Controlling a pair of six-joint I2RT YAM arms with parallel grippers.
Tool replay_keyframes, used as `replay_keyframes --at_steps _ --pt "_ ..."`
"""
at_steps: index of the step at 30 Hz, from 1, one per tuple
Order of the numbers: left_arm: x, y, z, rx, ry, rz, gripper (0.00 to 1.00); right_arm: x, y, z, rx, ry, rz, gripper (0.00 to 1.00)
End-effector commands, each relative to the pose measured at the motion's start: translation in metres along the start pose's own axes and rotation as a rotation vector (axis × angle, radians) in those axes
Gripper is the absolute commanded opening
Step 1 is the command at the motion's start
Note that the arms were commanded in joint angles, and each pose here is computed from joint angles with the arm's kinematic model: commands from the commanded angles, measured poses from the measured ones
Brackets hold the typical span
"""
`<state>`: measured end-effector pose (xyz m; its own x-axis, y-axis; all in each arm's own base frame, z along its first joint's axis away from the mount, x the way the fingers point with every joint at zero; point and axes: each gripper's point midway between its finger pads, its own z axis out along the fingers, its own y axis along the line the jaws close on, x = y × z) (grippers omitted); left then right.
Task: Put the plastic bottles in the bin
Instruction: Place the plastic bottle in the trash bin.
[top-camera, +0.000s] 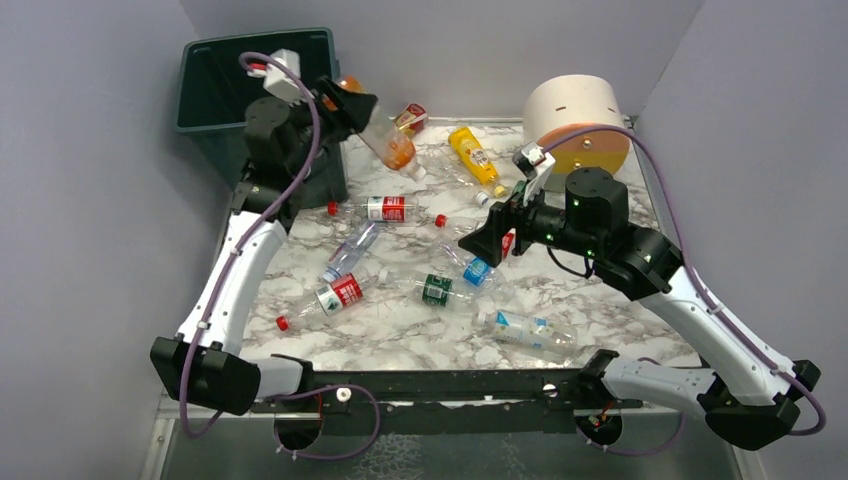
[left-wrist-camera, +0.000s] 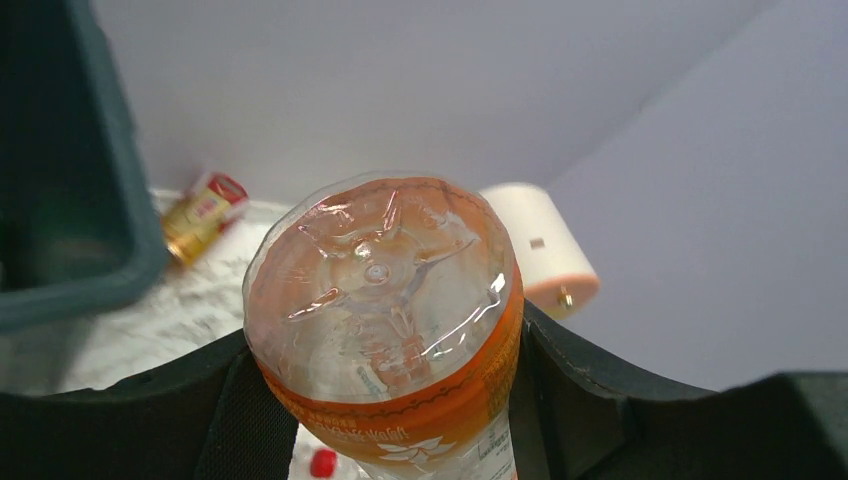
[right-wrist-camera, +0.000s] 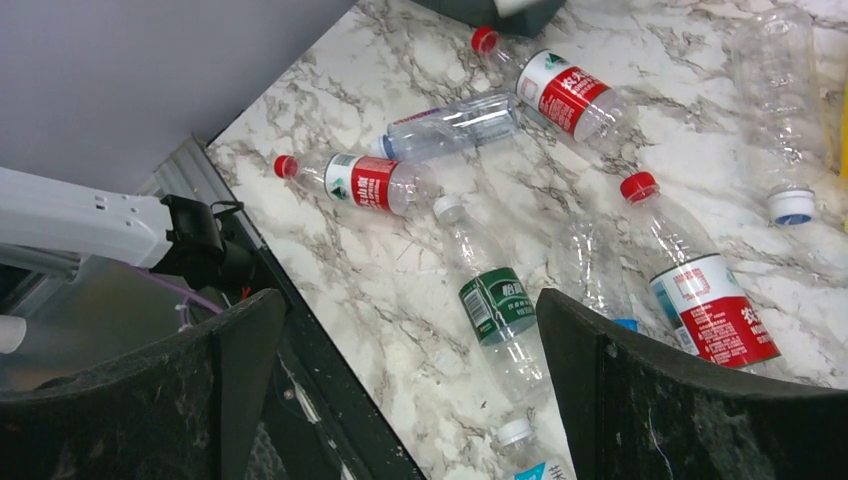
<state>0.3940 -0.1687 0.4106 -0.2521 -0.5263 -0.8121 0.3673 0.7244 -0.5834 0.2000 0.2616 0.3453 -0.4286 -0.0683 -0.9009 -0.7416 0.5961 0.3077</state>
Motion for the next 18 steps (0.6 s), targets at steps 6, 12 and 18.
replay_keyframes --at_steps 6,12,18 --pt "-0.153 -0.001 -0.024 -0.037 -0.355 0.047 0.43 0.02 -0.003 0.002 0.004 0.04 0.026 0.99" --pt "-0.199 0.047 -0.043 -0.17 -0.493 0.039 0.43 0.029 -0.003 0.001 -0.003 0.049 0.034 1.0" --pt "-0.227 0.113 -0.058 -0.309 -0.572 0.012 0.43 0.035 -0.002 0.004 -0.016 0.064 0.037 1.0"
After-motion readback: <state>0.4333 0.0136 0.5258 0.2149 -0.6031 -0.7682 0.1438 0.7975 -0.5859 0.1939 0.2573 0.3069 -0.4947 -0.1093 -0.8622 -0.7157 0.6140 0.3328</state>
